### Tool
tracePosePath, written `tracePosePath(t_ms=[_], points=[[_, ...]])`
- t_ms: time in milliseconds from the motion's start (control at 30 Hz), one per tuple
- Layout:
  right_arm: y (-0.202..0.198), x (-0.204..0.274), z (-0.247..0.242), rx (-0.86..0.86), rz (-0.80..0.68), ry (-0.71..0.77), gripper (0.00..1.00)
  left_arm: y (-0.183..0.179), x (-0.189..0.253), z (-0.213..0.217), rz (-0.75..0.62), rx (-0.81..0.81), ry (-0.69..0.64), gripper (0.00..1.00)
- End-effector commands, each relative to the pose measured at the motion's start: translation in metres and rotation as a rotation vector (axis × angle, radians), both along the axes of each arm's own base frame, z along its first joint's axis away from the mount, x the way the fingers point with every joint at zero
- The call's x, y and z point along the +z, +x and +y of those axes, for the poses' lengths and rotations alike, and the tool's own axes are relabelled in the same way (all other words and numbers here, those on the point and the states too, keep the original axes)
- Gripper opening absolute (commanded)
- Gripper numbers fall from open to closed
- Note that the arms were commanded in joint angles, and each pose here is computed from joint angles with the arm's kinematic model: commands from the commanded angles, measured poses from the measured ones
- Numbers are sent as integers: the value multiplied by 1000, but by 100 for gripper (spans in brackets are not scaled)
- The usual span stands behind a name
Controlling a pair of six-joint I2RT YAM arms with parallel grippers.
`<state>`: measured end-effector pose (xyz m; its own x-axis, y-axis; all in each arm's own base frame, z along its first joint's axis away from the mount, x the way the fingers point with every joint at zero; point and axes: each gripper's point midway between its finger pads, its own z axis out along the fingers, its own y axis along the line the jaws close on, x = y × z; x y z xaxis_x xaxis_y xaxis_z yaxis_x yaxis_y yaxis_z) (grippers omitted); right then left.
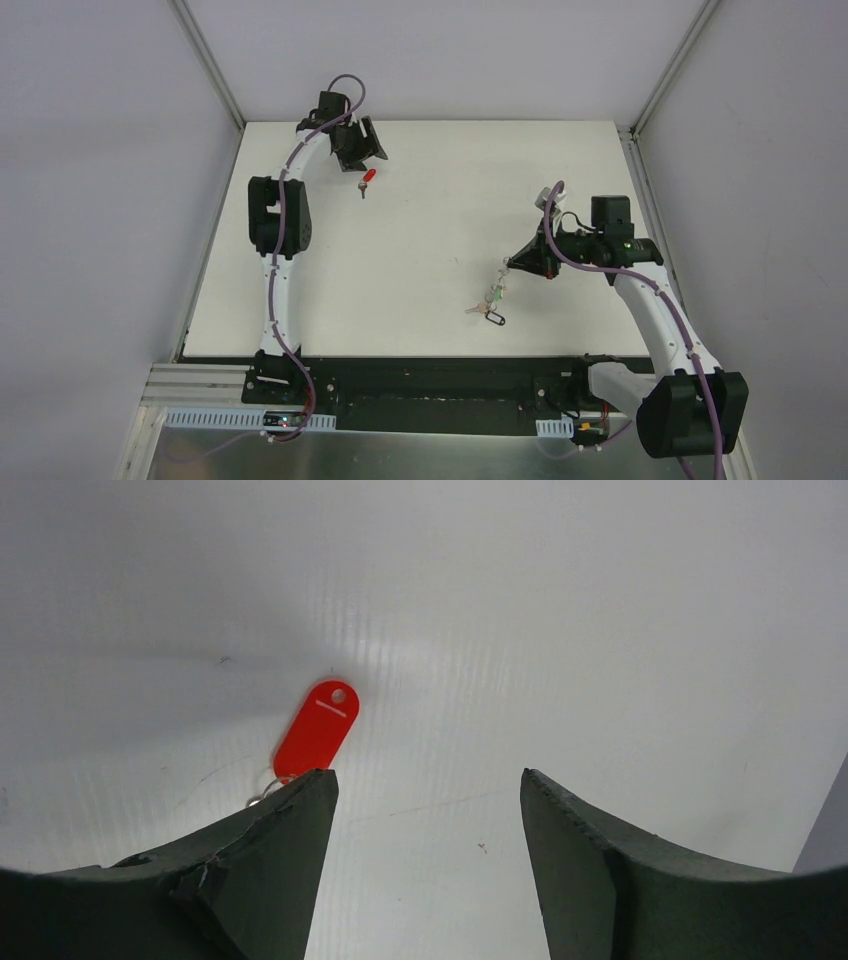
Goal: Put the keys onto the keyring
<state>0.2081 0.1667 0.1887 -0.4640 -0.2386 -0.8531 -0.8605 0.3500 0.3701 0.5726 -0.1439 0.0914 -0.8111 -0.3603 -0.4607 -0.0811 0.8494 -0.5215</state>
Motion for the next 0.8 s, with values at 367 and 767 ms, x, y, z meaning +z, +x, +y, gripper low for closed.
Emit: tracePosePath(t_ms=[367, 767], points=[[3, -5, -3, -11, 5, 2, 0, -23, -29, 17, 149, 118, 30, 69], [3, -3, -3, -14, -3, 5, 0, -78, -33, 27, 228, 39, 106, 68]])
